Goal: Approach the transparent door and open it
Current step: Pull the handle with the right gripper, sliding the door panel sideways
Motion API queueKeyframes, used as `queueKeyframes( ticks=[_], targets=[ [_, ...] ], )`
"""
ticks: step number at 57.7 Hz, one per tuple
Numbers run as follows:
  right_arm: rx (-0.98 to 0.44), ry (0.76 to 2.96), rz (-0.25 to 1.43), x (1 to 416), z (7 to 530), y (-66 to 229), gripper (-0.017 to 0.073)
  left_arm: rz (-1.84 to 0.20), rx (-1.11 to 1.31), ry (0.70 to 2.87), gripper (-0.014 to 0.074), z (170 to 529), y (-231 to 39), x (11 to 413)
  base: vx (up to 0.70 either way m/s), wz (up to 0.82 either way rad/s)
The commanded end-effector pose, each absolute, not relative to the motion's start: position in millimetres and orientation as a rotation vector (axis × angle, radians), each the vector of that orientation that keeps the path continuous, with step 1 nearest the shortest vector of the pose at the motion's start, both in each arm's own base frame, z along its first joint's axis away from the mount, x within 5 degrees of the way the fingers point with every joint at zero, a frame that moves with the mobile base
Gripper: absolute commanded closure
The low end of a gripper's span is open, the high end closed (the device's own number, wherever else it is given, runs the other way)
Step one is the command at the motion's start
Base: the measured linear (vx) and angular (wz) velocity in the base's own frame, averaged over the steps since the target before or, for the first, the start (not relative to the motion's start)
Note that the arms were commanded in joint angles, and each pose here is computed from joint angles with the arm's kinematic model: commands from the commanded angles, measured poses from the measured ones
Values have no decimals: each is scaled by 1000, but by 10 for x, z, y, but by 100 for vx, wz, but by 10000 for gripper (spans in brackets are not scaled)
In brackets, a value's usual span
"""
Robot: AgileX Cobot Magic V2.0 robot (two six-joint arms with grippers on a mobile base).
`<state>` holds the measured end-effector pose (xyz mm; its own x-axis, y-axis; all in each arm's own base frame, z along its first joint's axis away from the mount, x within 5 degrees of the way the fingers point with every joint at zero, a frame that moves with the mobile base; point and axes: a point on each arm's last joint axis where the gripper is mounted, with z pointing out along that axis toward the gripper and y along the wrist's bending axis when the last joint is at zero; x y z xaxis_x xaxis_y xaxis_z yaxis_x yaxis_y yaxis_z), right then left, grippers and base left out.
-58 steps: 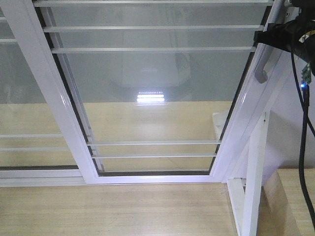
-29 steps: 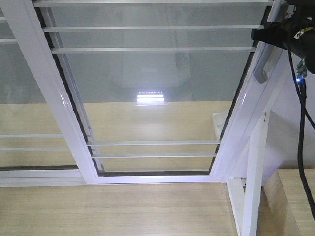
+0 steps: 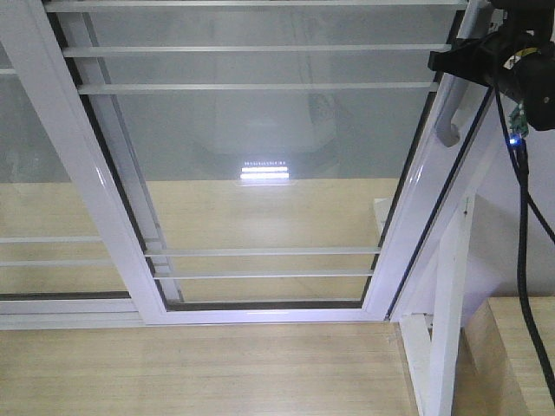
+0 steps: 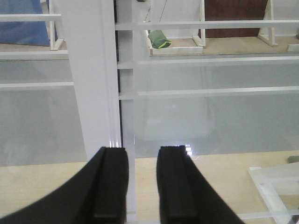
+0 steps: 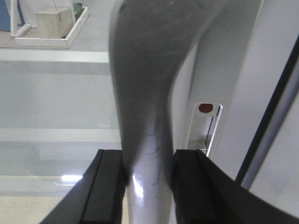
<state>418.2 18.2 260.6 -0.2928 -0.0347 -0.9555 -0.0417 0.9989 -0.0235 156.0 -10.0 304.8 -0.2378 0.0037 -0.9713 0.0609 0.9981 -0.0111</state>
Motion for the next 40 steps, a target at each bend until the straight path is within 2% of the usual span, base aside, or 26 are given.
queueKeyframes(
  ticks=[1, 40],
  targets=[
    [-119, 1718, 30, 4159, 2950, 397, 313, -74, 33, 1704, 268, 3216, -109, 1579, 0, 0],
    [-259, 1624, 155, 4042, 3016, 1103, 313, -74, 33, 1704, 268, 3216, -109, 1579, 0, 0]
  ],
)
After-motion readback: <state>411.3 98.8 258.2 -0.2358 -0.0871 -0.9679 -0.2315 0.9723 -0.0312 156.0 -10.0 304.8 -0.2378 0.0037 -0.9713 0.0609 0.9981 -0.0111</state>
